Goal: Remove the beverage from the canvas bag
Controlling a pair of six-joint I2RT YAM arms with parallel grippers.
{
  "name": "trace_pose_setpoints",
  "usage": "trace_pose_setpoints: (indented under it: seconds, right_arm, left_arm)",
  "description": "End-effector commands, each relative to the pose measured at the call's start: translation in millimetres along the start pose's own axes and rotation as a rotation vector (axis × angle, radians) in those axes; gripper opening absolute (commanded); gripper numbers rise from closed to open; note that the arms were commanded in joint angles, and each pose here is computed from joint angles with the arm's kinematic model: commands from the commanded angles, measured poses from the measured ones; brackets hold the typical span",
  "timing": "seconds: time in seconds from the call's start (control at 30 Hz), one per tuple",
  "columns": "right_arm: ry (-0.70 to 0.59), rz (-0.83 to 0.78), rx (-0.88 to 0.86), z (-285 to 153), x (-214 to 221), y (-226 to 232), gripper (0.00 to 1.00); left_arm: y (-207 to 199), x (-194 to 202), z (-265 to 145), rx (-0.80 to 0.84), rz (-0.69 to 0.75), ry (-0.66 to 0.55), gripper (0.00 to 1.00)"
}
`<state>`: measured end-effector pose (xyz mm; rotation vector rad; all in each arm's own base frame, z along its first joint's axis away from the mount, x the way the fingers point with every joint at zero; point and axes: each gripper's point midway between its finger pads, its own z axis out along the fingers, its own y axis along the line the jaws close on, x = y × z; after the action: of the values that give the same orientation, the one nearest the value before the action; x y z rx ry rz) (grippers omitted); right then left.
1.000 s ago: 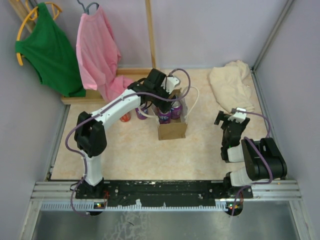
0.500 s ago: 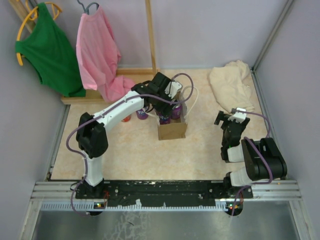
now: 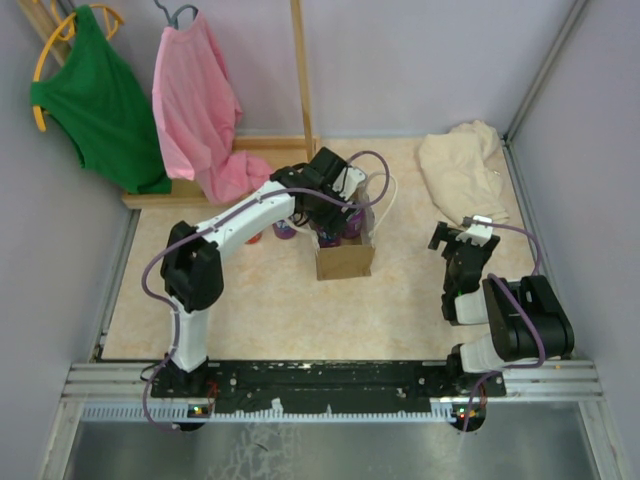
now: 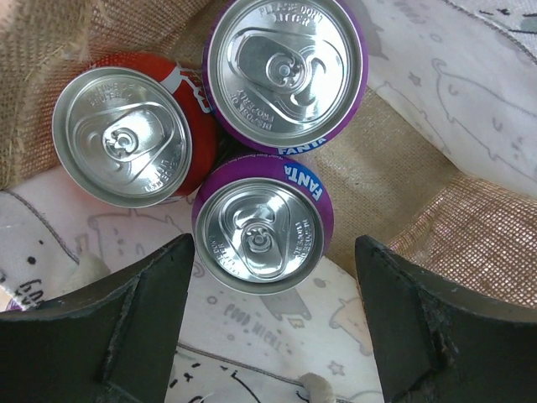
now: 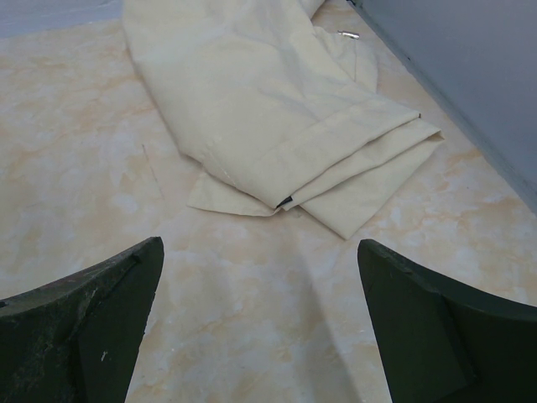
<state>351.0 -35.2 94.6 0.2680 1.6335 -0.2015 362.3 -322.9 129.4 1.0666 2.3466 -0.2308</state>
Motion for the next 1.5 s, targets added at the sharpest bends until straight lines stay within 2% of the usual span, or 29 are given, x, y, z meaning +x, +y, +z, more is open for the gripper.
trace_pose_setpoints:
  seconds: [0.0, 0.2, 0.53, 0.6, 0.77, 0.93, 1.13, 1.47]
  right_arm:
    - [-0.05, 0.007, 0.007, 4, -14, 2, 0.99]
    - [-0.049, 0.007, 0.007, 4, -14, 2, 0.99]
    - [-0.05, 0.007, 0.007, 4, -14, 2, 0.99]
    - [-0.051, 0.007, 0.007, 4, -14, 2, 0.99]
    - [-0.05, 0.007, 0.007, 4, -14, 2, 0.99]
    - [-0.05, 0.006, 0.007, 4, -14, 2, 0.99]
    - [-0.051, 0.006, 0.007, 4, -14, 2, 0.99]
    - [-0.05, 0.006, 0.007, 4, -14, 2, 0.99]
  left_arm:
    - [-4, -3, 0, 0.011, -0.008, 0.004, 0.83]
    - [-5, 3, 9, 0.014, -0.01, 0.026, 0.82]
    - [-4, 14, 29, 0.006, -0.009, 0.083, 0.74]
    - [-4, 15, 31, 0.004, -0.01, 0.087, 0.66]
    - [-2, 16, 32, -0.007, -0.011, 0.092, 0.38]
    - [7, 14, 27, -0.055, -0.01, 0.094, 0.0]
    - [19, -5, 10, -0.116, 0.005, 0.027, 0.0]
    - [41, -49, -54, -0.23, 0.021, -0.16, 0.0]
